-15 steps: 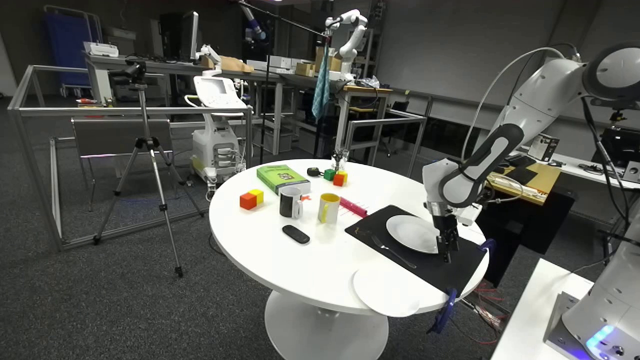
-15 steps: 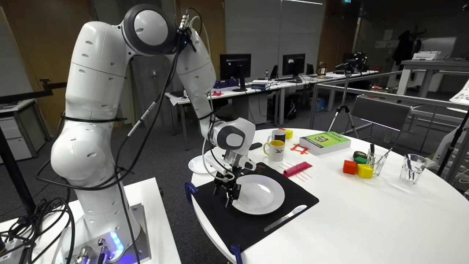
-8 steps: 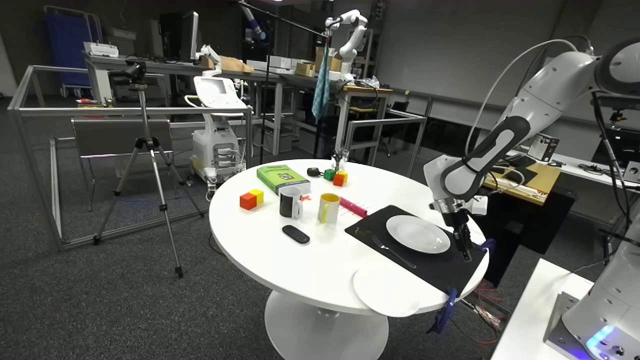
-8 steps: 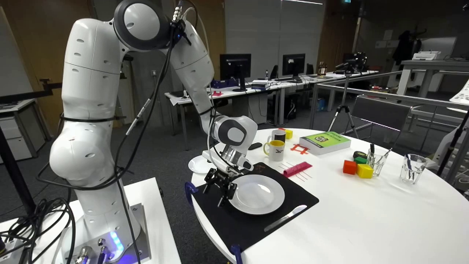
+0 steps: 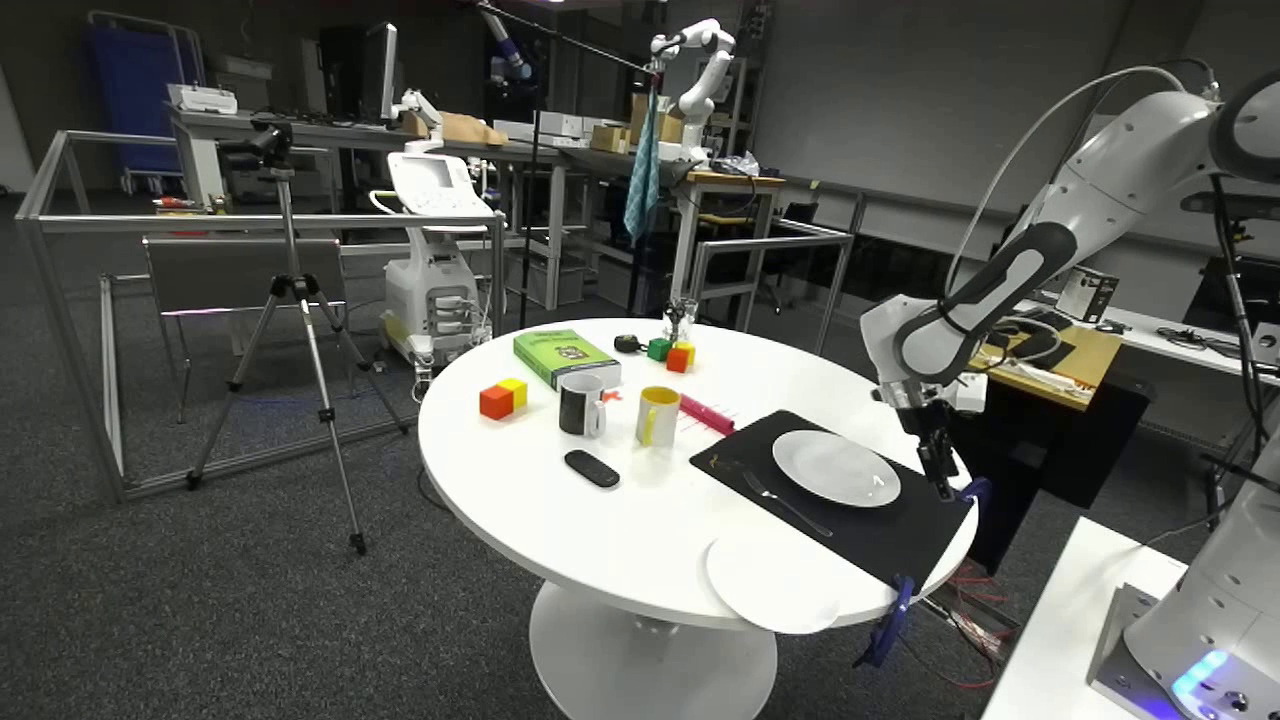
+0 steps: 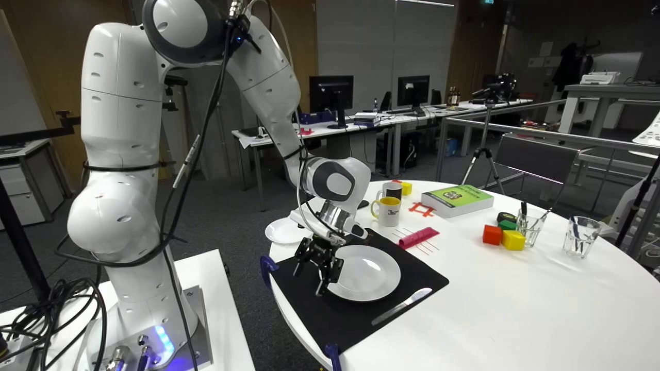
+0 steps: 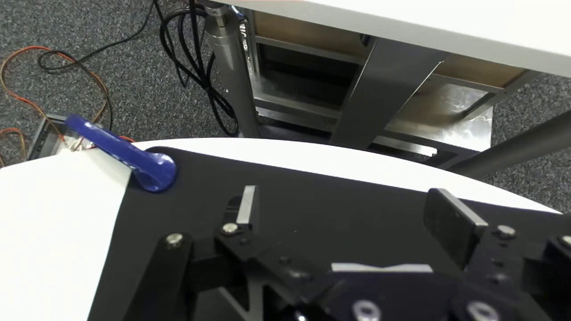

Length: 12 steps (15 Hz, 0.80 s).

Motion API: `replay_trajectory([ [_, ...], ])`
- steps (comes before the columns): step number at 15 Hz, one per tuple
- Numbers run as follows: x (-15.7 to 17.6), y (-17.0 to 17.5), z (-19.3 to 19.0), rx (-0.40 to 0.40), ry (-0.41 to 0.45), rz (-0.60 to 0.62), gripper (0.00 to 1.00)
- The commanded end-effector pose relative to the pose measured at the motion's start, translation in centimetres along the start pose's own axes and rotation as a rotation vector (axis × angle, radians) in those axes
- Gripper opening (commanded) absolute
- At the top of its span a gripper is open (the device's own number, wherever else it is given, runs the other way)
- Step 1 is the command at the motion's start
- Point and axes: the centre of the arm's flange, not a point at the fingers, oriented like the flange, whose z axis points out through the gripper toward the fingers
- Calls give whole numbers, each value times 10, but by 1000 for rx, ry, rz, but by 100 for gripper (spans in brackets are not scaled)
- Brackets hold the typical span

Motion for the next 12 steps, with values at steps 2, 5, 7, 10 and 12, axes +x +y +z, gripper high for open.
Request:
replay_trajectory([
  [2,-31,38,-9,-13,73,78,100],
  [5,-37,50,-14,-3,107,104,100],
  [7,-43,55,-20,-7,141,119,100],
  [10,-49,56,-35,-17,206,140,100],
  [12,-55,54,-48,-24,247,147,100],
])
